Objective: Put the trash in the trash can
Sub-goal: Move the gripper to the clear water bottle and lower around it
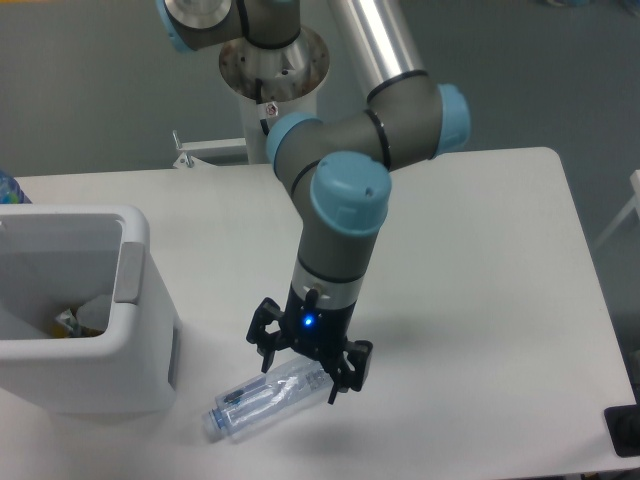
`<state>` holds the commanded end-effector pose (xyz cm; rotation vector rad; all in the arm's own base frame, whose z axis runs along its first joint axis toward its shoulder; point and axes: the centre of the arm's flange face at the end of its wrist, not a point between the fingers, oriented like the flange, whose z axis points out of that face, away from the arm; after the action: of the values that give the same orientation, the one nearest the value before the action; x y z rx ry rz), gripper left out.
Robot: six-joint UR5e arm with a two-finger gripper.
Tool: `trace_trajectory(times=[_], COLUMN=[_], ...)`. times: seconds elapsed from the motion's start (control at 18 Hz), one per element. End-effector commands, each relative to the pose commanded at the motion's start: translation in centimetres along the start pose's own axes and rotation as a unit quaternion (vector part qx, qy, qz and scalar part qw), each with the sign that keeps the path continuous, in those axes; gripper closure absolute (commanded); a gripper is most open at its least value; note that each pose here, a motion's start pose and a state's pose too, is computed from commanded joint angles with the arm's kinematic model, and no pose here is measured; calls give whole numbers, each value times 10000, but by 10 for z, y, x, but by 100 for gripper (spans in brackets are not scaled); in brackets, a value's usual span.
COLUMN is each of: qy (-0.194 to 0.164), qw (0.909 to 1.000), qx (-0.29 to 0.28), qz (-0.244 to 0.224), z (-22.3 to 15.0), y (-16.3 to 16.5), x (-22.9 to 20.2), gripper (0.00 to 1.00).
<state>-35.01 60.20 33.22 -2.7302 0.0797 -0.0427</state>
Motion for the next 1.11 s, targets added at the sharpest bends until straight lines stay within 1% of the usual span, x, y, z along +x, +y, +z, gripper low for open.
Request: trace_trajectory(times=[0.17, 0.39, 0.56, 0.72, 0.78, 0.94, 1.11], qy=[140, 159, 187, 234, 202, 177, 308], qw=[9992, 9972, 9964, 9952, 9941, 9894, 9865], qx=[-130, -326, -379, -485, -571, -834, -933], qz=[347, 652, 738, 818, 904, 1177, 1307], z=[22, 36, 46, 66, 73, 98, 120], y=[-4, -6, -8, -13, -12, -18, -22], x=[12, 21, 21, 26, 24, 41, 59], gripper=[0, 0, 0, 0, 0, 0, 0])
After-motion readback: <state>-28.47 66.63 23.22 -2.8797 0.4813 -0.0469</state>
